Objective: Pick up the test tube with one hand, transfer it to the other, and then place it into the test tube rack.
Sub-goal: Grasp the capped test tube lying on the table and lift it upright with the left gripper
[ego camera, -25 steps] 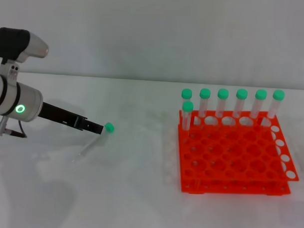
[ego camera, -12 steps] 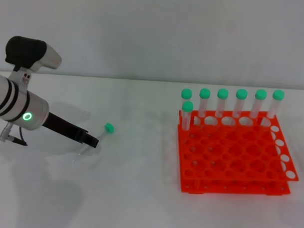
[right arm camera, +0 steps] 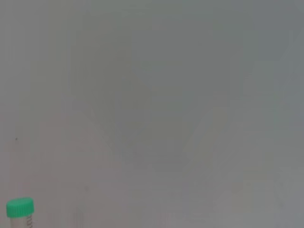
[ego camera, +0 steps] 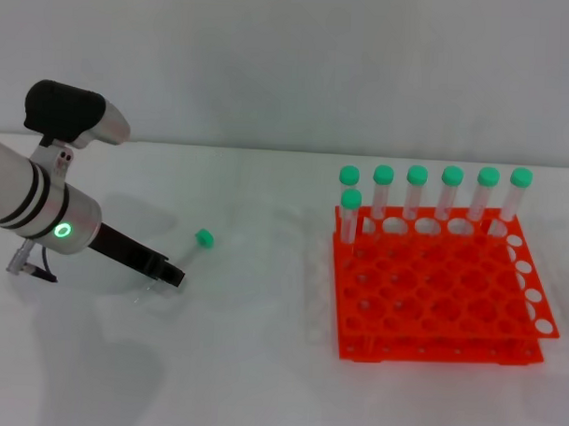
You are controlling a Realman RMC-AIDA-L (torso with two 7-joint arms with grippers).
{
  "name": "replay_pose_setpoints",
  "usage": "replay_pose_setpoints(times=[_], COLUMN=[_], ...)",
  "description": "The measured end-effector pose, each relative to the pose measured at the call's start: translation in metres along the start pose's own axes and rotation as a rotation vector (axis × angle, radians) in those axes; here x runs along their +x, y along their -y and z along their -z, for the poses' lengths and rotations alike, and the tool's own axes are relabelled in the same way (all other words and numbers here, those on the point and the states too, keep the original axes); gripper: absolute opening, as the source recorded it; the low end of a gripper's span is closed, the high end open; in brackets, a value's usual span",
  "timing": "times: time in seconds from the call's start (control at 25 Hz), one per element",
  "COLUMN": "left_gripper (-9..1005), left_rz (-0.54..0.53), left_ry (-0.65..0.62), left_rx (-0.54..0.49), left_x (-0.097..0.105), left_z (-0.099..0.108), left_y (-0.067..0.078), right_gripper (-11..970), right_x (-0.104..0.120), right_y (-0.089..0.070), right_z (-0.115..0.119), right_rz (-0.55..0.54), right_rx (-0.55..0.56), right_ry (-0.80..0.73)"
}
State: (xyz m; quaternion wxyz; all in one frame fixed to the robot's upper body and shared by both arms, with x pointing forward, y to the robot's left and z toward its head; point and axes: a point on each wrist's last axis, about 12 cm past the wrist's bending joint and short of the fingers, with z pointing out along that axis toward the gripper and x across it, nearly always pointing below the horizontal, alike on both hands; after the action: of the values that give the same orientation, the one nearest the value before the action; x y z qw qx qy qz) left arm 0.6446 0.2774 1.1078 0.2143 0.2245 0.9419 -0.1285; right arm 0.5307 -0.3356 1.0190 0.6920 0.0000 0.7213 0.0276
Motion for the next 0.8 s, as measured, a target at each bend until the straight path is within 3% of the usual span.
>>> replay_pose_setpoints(times=[0.8], left_gripper=[387], left_rz=[-0.026], left_ry=[-0.034], left_rx=[-0.014], left_x=[-0.0009], left_z=[-0.0047], left_y=[0.0051], right_gripper=[870], right_x=[0.0002], right_y=[0.0007], right_z=[0.0006], right_rz=[-0.002], right_rx=[0.004], right_ry=[0.000])
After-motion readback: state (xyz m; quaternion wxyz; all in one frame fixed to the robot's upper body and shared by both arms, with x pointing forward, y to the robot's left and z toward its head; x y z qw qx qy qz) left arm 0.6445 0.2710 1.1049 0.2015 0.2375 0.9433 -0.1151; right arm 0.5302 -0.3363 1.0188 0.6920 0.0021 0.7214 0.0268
